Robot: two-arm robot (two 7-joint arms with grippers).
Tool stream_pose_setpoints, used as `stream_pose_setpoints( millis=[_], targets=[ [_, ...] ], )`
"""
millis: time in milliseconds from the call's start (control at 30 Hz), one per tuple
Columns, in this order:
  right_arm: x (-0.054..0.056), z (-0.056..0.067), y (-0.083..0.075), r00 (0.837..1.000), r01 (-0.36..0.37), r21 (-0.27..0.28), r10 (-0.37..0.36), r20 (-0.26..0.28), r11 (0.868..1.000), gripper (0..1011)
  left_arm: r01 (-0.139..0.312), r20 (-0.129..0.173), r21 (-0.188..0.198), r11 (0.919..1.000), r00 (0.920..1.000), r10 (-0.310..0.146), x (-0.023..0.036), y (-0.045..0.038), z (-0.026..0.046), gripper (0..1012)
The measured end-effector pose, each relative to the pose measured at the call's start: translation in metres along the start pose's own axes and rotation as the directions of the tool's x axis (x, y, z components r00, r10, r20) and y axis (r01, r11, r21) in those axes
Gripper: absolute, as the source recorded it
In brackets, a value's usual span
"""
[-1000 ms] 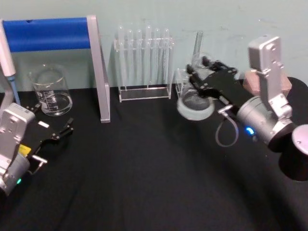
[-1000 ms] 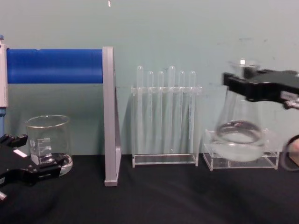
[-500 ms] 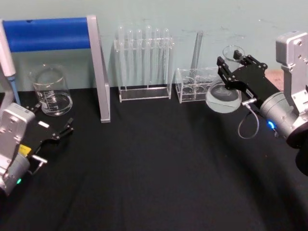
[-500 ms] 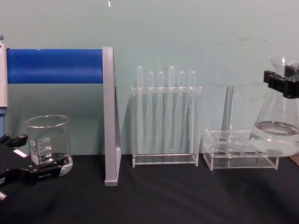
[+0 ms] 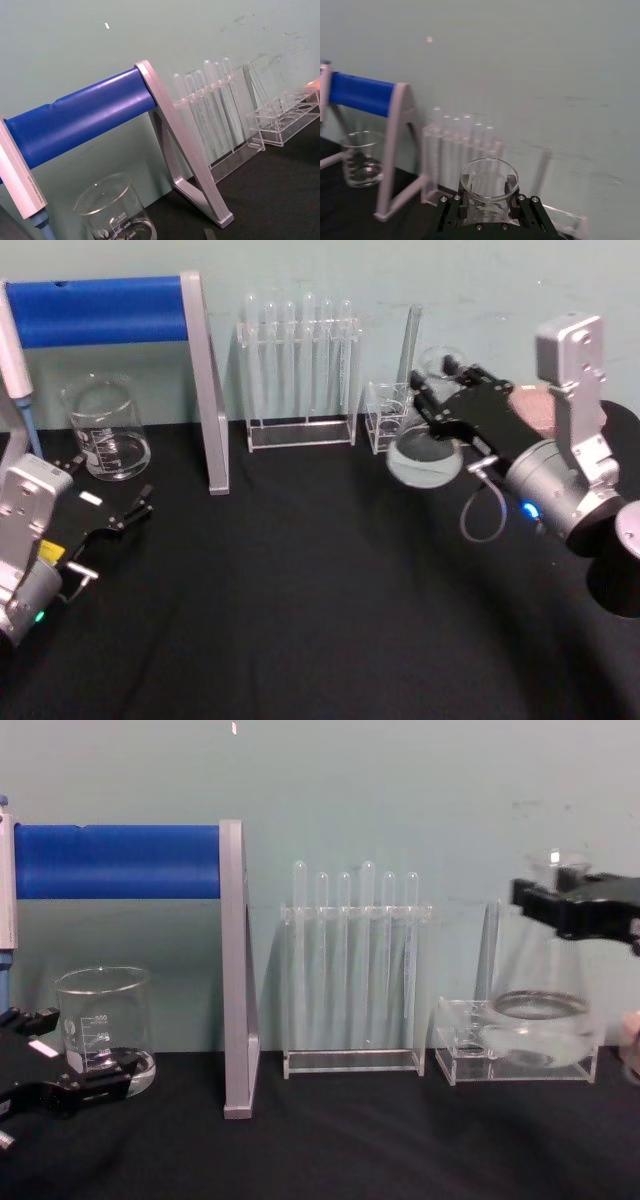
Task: Grasp the erlenmeyer flask with one hand, shake it three times, then place it back.
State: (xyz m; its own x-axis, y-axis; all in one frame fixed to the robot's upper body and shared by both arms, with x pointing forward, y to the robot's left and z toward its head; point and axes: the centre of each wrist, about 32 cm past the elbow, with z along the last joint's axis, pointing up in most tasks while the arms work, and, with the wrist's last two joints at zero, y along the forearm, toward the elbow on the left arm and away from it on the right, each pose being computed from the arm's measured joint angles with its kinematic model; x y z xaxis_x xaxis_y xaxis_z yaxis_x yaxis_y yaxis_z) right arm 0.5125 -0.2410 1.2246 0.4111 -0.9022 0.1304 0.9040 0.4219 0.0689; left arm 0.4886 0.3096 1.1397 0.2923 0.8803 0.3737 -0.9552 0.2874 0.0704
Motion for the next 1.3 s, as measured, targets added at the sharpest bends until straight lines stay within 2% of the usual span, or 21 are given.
stream_pose_setpoints(
  millis=[233,267,567,1000,1300],
  targets=[
    [-0.019,0.001,0.005,0.995,-0.098,0.005,0.098,-0.013,0.995,450,0.000,0.000,0.000,1.0000,1.0000,0.000,0.0000,0.0000,0.0000,1001],
    [-0.019,0.001,0.005,0.995,-0.098,0.005,0.098,-0.013,0.995,450,0.000,0.000,0.000,1.0000,1.0000,0.000,0.0000,0.0000,0.0000,1001],
    [-0.038,0.003,0.007,0.979,-0.201,0.008,0.202,-0.024,0.979,450,0.000,0.000,0.000,1.0000,1.0000,0.000,0.0000,0.0000,0.0000,1001],
    [-0.044,0.002,0.008,0.972,-0.231,0.005,0.231,-0.032,0.973,450,0.000,0.000,0.000,1.0000,1.0000,0.000,0.0000,0.0000,0.0000,1001],
    [-0.044,-0.008,0.007,0.971,-0.234,-0.011,0.233,-0.044,0.972,450,0.000,0.000,0.000,1.0000,1.0000,0.000,0.0000,0.0000,0.0000,1001]
  ],
)
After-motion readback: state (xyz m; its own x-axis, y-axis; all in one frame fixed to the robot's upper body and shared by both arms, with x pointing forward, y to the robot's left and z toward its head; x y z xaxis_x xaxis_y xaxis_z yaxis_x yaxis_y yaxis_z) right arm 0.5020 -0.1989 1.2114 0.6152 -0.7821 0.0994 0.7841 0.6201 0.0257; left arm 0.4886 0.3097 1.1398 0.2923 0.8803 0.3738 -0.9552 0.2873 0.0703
